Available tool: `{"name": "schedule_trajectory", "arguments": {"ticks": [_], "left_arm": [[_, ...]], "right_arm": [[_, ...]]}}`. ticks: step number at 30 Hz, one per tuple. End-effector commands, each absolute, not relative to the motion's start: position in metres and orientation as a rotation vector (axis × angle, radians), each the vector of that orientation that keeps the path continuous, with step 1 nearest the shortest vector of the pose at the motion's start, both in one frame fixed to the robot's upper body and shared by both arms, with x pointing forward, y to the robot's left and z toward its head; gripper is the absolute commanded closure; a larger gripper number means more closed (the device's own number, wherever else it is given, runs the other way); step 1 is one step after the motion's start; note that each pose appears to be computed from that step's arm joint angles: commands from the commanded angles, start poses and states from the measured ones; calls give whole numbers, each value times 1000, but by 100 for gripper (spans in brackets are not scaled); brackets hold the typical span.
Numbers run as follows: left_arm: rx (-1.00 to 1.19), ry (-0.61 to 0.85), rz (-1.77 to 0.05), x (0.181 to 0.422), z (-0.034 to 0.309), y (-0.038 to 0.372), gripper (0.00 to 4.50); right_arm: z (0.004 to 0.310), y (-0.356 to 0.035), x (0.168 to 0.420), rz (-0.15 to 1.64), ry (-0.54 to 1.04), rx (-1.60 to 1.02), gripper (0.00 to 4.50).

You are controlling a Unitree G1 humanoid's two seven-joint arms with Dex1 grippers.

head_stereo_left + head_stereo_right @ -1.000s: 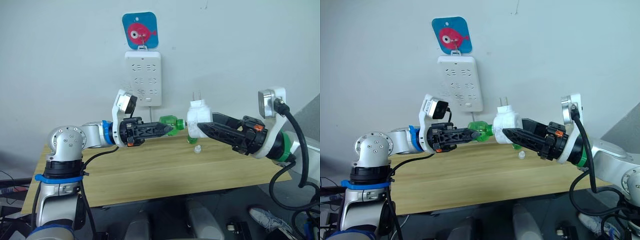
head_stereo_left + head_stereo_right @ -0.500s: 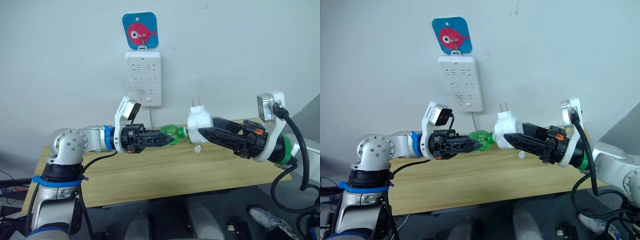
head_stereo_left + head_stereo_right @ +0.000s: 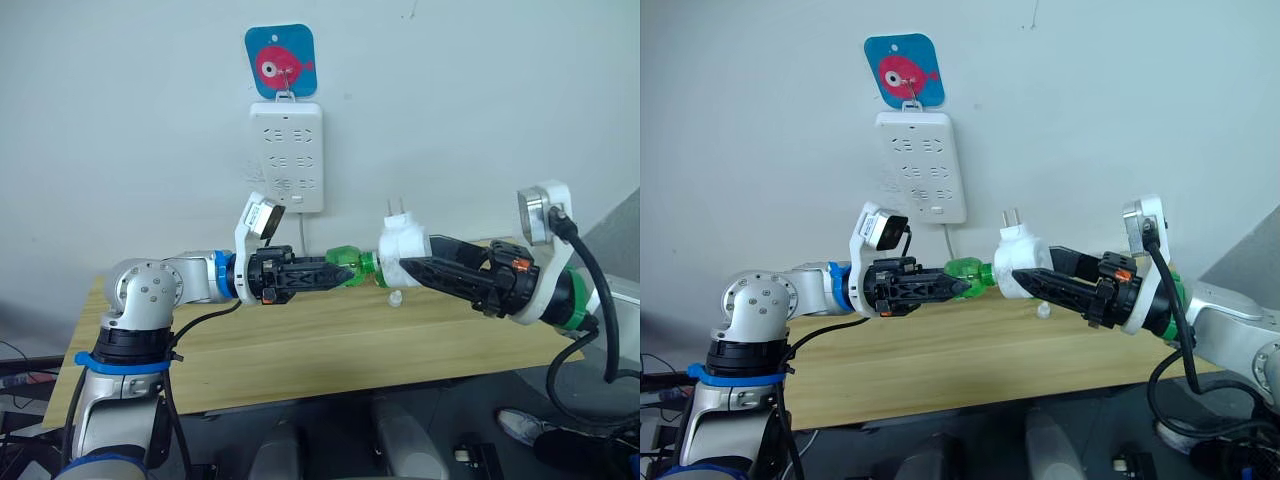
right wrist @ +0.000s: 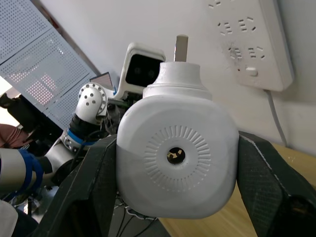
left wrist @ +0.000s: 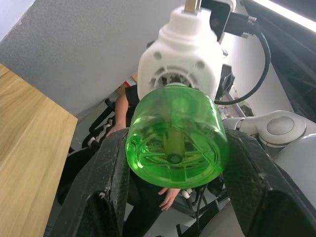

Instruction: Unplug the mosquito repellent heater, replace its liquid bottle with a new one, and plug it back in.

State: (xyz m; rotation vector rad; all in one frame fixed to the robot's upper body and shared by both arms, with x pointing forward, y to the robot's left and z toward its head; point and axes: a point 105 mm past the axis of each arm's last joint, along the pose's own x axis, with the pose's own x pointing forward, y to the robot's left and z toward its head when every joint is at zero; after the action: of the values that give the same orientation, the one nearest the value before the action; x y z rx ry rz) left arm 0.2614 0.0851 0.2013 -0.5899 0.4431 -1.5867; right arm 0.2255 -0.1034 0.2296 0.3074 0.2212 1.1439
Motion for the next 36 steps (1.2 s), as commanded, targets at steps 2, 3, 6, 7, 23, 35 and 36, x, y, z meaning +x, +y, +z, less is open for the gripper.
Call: {"name": "schedule_trajectory", "arguments": {"ticks": [2,3,6,7,23,35,36], "left_arm": [[-554,384,-1645,259,216,82,218],[-553,385,-1646,259,216,82,218],[-552,387,-1655,257,215,81,218],[-552,388,-1655,257,215,81,218],[-569,392,-1648,253,211,81,218],[-607,381,-1655,252,213,79,218],[-608,383,-1656,251,213,79,218]], "right_arm": [[228,-92,206,1259,247,273,153],[229,-92,206,1260,246,274,153],[231,-93,208,1256,235,292,153],[231,-93,208,1252,231,300,153],[242,-102,219,1167,205,446,153],[241,-106,221,1129,212,478,153],[241,-107,221,1122,211,483,153]]}}
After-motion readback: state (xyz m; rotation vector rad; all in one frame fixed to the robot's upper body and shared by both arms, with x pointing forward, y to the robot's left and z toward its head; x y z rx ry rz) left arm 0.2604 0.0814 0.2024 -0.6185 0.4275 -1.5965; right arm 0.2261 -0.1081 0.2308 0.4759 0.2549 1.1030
